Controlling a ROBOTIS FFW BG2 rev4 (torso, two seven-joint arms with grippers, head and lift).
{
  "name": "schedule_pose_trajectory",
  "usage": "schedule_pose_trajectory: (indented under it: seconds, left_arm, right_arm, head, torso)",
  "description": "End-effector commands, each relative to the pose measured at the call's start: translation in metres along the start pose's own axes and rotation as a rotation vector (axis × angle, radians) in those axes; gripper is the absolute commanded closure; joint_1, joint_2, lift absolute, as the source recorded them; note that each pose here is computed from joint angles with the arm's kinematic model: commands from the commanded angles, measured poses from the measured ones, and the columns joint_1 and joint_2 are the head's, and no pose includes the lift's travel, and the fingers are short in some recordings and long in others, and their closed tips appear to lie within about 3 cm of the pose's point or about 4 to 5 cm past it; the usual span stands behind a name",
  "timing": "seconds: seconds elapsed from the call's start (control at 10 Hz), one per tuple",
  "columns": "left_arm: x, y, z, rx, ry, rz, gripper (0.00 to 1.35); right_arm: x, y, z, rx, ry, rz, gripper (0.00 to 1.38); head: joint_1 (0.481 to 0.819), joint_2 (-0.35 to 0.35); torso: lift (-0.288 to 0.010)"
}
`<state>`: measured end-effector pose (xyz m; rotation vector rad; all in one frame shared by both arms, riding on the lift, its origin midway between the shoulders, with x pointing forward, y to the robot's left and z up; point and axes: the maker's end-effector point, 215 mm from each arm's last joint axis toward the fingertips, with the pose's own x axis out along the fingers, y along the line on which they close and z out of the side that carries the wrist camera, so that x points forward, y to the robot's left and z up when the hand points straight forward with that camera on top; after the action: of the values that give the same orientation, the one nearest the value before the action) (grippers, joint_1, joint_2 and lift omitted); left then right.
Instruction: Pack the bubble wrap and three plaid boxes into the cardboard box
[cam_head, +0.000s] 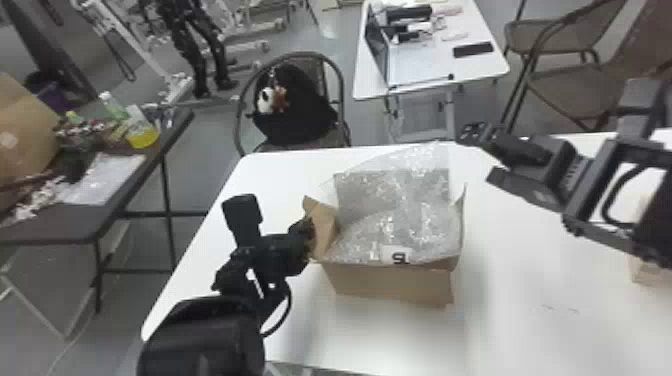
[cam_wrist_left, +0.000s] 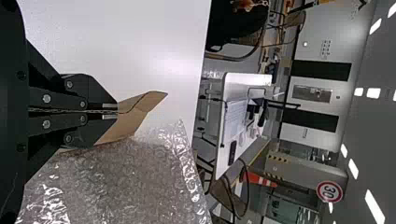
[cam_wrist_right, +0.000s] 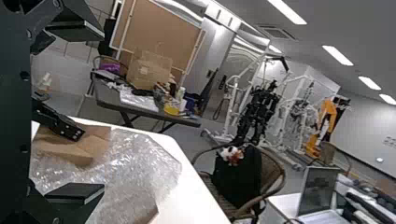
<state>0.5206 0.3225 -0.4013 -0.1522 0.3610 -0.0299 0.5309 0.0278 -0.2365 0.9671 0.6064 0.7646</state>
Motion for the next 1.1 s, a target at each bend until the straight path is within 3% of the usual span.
schedule_pose_trajectory:
  seconds: [0.0, 0.2, 0.3, 0.5, 0.7, 0.8, 1.0]
  left_arm:
    - [0.000, 0.000, 0.002, -0.003, -0.010, 0.000, 1.21]
    - [-0.002, 0.002, 0.005, -0.011, -0.025, 0.001, 1.21]
    - [-0.003, 0.003, 0.003, -0.014, -0.023, 0.002, 1.21]
    - [-0.005, 0.007, -0.001, -0.018, -0.020, 0.007, 1.21]
    - [-0.004, 0.005, -0.004, -0.020, -0.019, 0.002, 1.21]
    - [-0.003, 0.004, -0.005, -0.022, -0.021, 0.000, 1.21]
    - [-0.003, 0.004, -0.007, -0.028, -0.022, -0.005, 1.21]
  right_arm:
    - [-0.057, -0.027, 0.048, -0.174, -0.094, -0.123, 0.15]
    - [-0.123, -0.090, 0.078, -0.401, -0.206, -0.321, 0.15]
    - [-0.147, -0.126, 0.074, -0.481, -0.233, -0.384, 0.15]
    - [-0.159, -0.174, 0.041, -0.505, -0.207, -0.404, 0.15]
    - [-0.160, -0.181, 0.033, -0.646, -0.222, -0.451, 0.15]
    - [-0.160, -0.179, 0.028, -0.709, -0.259, -0.465, 0.16]
    - [-0.170, -0.190, 0.015, -0.744, -0.347, -0.531, 0.16]
  head:
    - [0.693, 0.350]
    - [0.695, 0.270]
    - [0.695, 0.224]
    - [0.695, 0.178]
    - [0.695, 0.163]
    - [0.695, 0.163]
    - [0.695, 0.156]
  torso:
    - [-0.092]
    - [-0.092]
    - [-0.092]
    - [-0.092]
    - [-0.092]
    - [-0.092]
    - [-0.092]
